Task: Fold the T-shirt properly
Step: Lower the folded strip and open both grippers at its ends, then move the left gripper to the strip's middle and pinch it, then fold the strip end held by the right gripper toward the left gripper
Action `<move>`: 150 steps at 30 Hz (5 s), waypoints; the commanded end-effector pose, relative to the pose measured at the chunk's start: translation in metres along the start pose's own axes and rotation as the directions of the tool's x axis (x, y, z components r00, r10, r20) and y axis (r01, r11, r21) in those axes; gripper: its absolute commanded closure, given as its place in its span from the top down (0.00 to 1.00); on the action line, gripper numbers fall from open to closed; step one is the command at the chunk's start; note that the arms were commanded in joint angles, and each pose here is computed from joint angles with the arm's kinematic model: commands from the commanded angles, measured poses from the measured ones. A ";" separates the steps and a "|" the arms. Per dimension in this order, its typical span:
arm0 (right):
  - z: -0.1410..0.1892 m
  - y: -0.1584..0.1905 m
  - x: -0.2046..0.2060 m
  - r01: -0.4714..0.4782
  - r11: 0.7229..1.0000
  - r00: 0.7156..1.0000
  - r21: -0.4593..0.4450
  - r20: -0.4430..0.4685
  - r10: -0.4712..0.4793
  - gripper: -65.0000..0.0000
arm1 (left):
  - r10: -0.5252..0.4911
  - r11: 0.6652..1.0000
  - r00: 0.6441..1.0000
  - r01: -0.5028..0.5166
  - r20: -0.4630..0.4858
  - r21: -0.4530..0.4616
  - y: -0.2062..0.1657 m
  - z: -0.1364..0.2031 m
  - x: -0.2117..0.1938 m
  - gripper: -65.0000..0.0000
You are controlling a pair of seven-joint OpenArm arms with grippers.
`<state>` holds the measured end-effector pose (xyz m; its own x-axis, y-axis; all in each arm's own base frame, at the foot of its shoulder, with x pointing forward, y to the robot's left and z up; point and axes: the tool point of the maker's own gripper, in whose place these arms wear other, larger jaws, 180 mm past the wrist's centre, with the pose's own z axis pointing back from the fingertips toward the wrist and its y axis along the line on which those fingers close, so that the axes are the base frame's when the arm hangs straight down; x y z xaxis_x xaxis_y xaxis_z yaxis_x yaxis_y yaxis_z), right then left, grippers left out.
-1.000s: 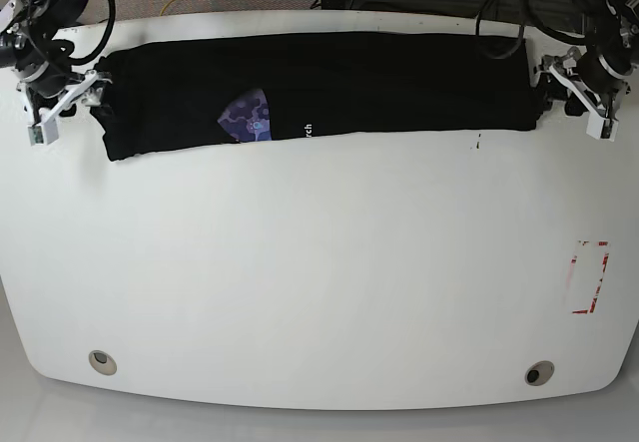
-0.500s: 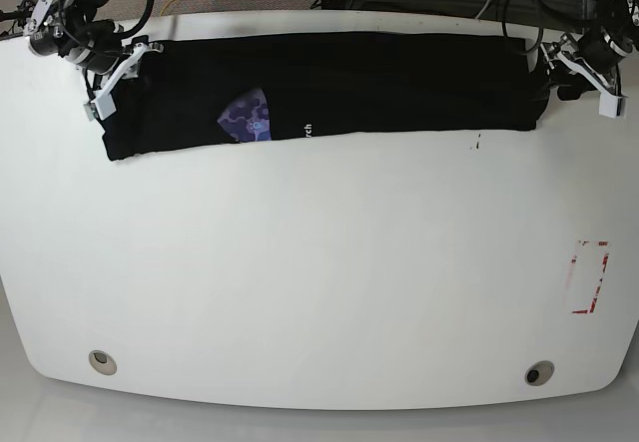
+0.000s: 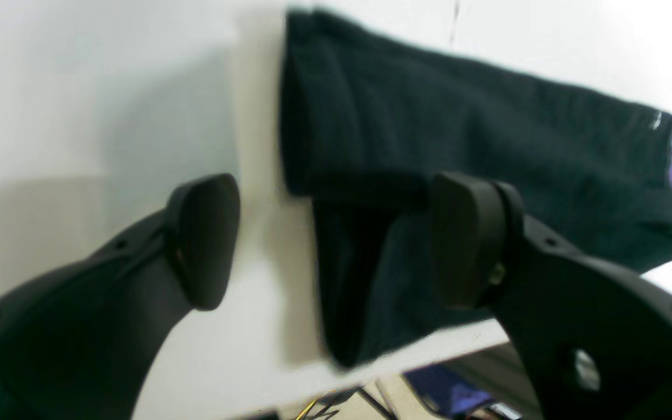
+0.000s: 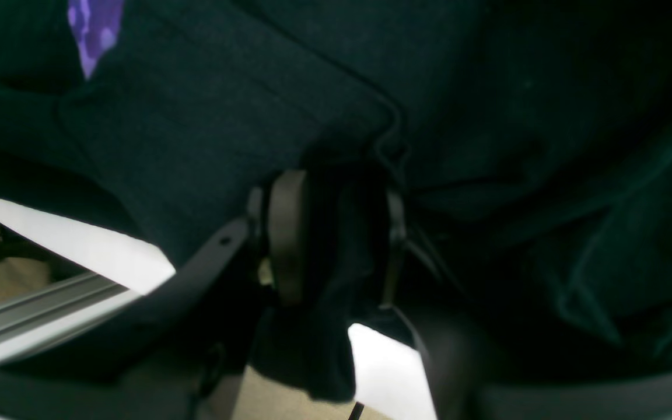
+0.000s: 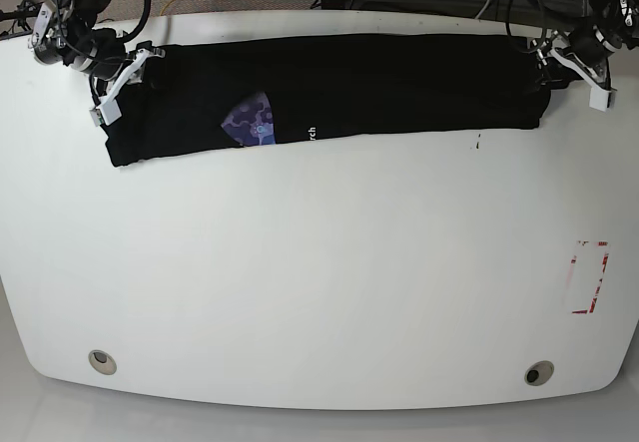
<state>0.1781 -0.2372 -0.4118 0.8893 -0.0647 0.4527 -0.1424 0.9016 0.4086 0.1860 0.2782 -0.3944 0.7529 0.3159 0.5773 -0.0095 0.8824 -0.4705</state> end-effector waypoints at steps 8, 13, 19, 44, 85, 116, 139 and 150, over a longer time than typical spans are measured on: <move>0.006 -0.005 0.006 -0.022 1.000 1.000 -0.020 0.003 0.022 0.26 | -0.047 0.995 0.998 0.043 -0.048 -0.085 -0.024 -0.019 -0.004 0.58; 0.005 -0.005 0.005 -0.017 1.000 1.000 -0.019 0.002 0.017 0.25 | -0.057 0.994 0.997 0.053 -0.042 -0.096 -0.029 -0.021 -0.001 0.04; 0.004 -0.005 0.008 -0.017 1.000 1.000 -0.019 0.022 0.017 0.15 | -0.197 0.974 0.979 0.201 0.047 -0.108 -0.065 -0.010 0.029 0.08; -0.009 0.011 0.017 -0.063 0.998 0.998 0.028 0.013 0.063 0.09 | -0.489 0.761 0.872 0.440 0.024 -0.478 -0.270 -0.087 -0.016 0.14; 0.030 0.013 0.078 -0.175 0.982 0.968 -0.077 0.166 0.186 0.47 | -0.670 0.730 0.737 0.634 -0.084 -0.257 -0.202 -0.081 0.019 0.47; 0.010 -0.079 0.062 0.235 0.972 0.955 -0.014 0.188 -0.228 0.79 | -0.595 0.797 0.784 0.545 -0.180 -0.259 -0.166 -0.091 -0.033 0.17; 0.047 -0.028 0.087 0.001 0.992 0.967 -0.126 0.253 0.031 0.00 | -0.580 0.802 0.802 0.531 -0.144 -0.273 -0.182 -0.099 -0.027 0.18; 0.067 0.004 0.106 -0.085 0.995 0.941 -0.059 0.324 0.100 0.00 | -0.530 0.818 0.831 0.449 -0.168 -0.359 -0.212 -0.139 -0.031 0.18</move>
<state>0.2356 -0.2684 -0.3268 0.7245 -0.1185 0.6790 -0.1590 0.9298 0.3319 0.2510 0.0453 -0.4066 0.7446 -0.2600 0.6148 0.5543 0.7540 -0.3525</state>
